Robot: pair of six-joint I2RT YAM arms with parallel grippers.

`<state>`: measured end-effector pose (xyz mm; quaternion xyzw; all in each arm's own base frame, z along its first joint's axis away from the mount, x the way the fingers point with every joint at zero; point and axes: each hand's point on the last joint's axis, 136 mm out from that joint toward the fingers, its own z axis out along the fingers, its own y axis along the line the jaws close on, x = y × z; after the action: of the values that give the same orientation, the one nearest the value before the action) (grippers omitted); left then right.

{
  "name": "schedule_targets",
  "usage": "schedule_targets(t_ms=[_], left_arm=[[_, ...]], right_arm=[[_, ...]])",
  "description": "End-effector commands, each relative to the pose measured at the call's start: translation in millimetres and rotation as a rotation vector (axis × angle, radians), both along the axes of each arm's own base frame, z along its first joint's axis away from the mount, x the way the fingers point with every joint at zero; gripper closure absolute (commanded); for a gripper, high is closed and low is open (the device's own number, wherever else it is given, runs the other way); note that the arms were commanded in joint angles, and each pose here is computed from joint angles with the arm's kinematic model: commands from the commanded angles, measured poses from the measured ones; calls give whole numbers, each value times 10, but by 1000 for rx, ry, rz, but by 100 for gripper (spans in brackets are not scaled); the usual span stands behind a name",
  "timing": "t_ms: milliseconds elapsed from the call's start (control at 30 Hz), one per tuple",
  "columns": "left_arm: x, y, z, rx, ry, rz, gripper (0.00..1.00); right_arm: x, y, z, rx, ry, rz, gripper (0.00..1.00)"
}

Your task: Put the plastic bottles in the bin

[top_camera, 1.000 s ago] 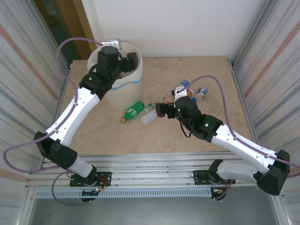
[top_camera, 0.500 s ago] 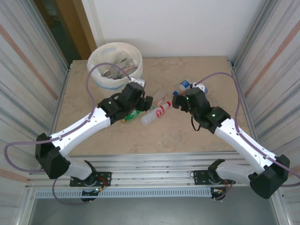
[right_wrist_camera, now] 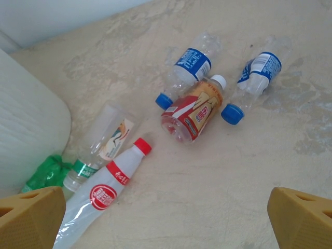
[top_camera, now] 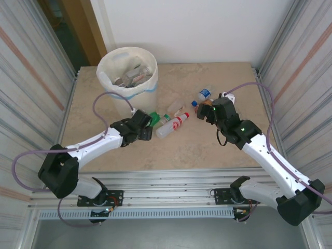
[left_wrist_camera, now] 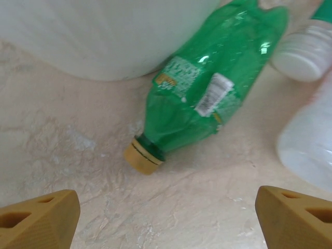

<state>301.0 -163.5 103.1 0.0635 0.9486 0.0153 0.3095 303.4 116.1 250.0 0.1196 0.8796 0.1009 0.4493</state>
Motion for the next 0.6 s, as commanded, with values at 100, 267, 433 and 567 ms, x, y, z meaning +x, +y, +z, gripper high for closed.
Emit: schedule_targets(t_ms=[100, 267, 433, 567], left_arm=[[183, -20, -1, -107, -53, 60, 10], [270, -51, -133, -109, -36, 51, 3], [348, -88, -268, -112, -12, 59, 2], [423, -104, -336, -118, -7, 76, 4]], right_arm=[[-32, -19, -71, 26, 23, -15, 2], [-22, -5, -78, 29, 25, -13, 2], [-16, -2, -89, 23, 27, -10, 2], [-7, 12, -102, 23, 28, -6, 2]])
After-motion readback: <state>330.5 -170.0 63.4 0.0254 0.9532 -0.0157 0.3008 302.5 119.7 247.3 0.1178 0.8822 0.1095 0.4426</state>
